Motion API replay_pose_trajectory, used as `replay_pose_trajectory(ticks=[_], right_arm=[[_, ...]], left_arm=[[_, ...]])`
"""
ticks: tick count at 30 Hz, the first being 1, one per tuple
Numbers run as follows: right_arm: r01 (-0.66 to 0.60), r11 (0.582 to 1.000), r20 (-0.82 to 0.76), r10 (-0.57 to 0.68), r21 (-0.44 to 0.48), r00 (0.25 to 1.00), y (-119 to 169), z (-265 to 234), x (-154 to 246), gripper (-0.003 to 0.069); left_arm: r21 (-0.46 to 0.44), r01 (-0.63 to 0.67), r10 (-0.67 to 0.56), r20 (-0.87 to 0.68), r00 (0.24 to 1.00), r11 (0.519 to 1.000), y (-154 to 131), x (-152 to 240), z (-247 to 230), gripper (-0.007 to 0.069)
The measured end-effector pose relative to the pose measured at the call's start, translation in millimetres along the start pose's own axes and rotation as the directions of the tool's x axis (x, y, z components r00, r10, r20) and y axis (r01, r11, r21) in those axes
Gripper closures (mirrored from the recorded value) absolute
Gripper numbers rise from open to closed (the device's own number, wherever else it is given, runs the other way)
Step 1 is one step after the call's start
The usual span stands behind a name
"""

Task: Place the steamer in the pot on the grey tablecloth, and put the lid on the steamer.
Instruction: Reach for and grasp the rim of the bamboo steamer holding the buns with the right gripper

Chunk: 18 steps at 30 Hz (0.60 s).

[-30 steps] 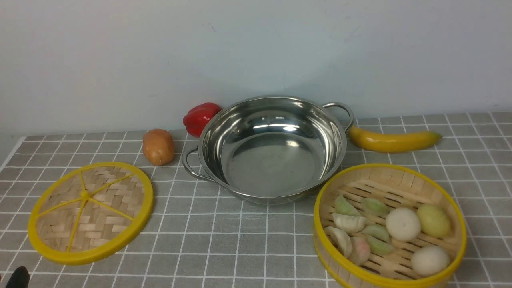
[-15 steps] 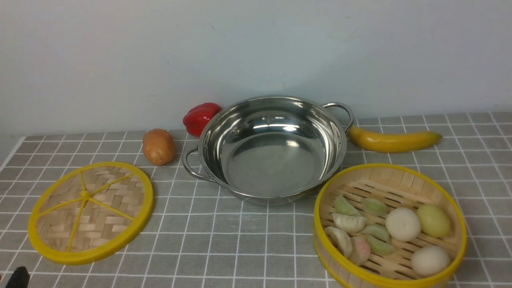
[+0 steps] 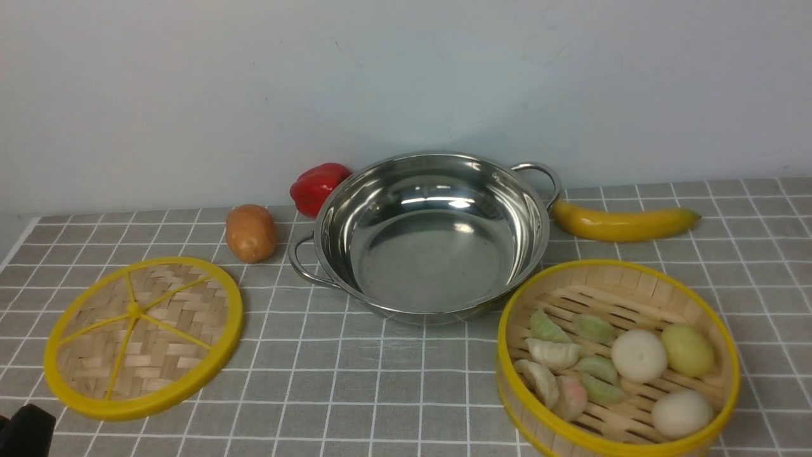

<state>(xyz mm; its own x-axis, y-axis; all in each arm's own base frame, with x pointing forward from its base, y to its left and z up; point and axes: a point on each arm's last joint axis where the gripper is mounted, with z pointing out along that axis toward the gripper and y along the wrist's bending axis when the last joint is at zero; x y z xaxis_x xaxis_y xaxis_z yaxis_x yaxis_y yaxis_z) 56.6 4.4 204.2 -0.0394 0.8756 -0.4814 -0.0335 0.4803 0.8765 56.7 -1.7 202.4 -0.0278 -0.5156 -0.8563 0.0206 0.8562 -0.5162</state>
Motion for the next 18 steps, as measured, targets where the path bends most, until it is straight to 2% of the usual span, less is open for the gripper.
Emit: replay_pose_trajectory(ticks=[3, 8, 12, 14, 15, 18], right_arm=[[-0.098, 0.995, 0.015, 0.098, -0.016, 0.995, 1.3, 0.0, -1.5, 0.0419], [-0.132, 0.991, 0.045, 0.133, -0.037, 0.990, 2.8, -0.2, -4.5, 0.0419], [-0.171, 0.981, 0.130, 0.182, -0.092, 0.975, 6.2, -1.2, -13.2, 0.0419], [-0.087, 0.972, 0.287, 0.150, -0.221, 0.946, 30.8, -9.3, -36.0, 0.0419], [-0.064, 0.969, 0.305, 0.137, -0.237, 0.943, 36.1, -11.1, -39.2, 0.0419], [0.191, 0.924, 0.482, -0.008, -0.332, 0.876, 80.4, -29.8, -64.6, 0.0419]], left_arm=[[0.035, 0.153, -0.154, 0.033, 0.988, 0.988, -2.7, -3.4, -0.1, 0.0382], [0.057, 0.165, -0.169, 0.060, 0.984, 0.985, -4.2, -6.3, -0.3, 0.0382], [0.073, 0.140, -0.146, 0.087, 0.986, 0.987, -5.4, -8.8, -0.6, 0.0382], [0.124, 0.125, -0.144, 0.159, 0.977, 0.984, -9.3, -15.8, -1.9, 0.0382], [0.129, 0.124, -0.144, 0.164, 0.976, 0.984, -9.6, -16.4, -2.0, 0.0382], [0.200, 0.104, -0.155, 0.263, 0.952, 0.974, -14.8, -26.1, -5.1, 0.0382]])
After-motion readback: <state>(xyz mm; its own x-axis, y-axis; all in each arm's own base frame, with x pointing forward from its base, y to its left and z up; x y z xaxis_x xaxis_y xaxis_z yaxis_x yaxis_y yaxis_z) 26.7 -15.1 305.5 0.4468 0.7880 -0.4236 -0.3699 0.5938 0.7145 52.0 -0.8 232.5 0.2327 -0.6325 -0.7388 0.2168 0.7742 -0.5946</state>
